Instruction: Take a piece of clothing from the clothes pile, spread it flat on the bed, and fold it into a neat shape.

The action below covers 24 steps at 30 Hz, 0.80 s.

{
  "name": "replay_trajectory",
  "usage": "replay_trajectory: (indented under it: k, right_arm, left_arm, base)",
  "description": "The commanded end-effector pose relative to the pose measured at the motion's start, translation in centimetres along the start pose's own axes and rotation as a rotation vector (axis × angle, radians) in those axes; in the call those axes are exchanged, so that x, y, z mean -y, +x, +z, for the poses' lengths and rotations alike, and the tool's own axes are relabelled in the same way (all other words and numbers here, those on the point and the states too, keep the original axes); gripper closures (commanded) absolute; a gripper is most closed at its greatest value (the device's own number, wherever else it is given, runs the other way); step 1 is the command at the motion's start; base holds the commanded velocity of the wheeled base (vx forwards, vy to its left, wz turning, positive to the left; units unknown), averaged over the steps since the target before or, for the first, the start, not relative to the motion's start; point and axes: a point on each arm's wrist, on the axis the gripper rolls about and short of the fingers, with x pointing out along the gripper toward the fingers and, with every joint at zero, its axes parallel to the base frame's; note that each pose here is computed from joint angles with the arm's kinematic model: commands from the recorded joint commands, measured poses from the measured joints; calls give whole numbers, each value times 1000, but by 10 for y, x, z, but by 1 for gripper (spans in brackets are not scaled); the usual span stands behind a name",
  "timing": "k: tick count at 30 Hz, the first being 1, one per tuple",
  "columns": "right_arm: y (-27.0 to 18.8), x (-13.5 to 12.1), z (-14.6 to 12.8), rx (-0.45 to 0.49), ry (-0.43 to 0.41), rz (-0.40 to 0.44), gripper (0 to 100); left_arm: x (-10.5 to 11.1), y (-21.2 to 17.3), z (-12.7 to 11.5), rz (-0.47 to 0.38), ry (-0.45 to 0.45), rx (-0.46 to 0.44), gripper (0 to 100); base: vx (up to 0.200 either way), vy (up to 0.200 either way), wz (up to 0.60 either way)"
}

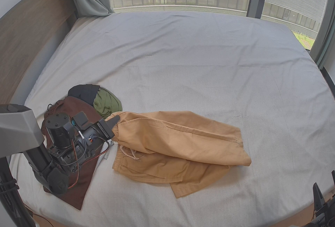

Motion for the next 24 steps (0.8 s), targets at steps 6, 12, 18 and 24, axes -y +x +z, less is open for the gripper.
replay_trajectory:
  k: [6, 12, 18, 24]
  right_arm:
    - [0, 0, -5, 1, -1, 3, 0]
    - [0, 0, -4, 7, -7, 6, 0]
    - [-2, -1, 47, 218, -22, 7, 0]
    - [17, -1, 55, 77, -15, 25, 0]
  left_arm:
    - [2, 0, 1, -7, 2, 5, 100]
    - [3, -1, 2, -8, 3, 7, 100]
    - [2, 0, 1, -8, 2, 6, 100]
    - [1, -1, 0, -4, 3, 1, 100]
  base:
    - [0, 0, 0]
    - [0, 0, 0]
    - [0, 0, 0]
    - [0, 0, 0]
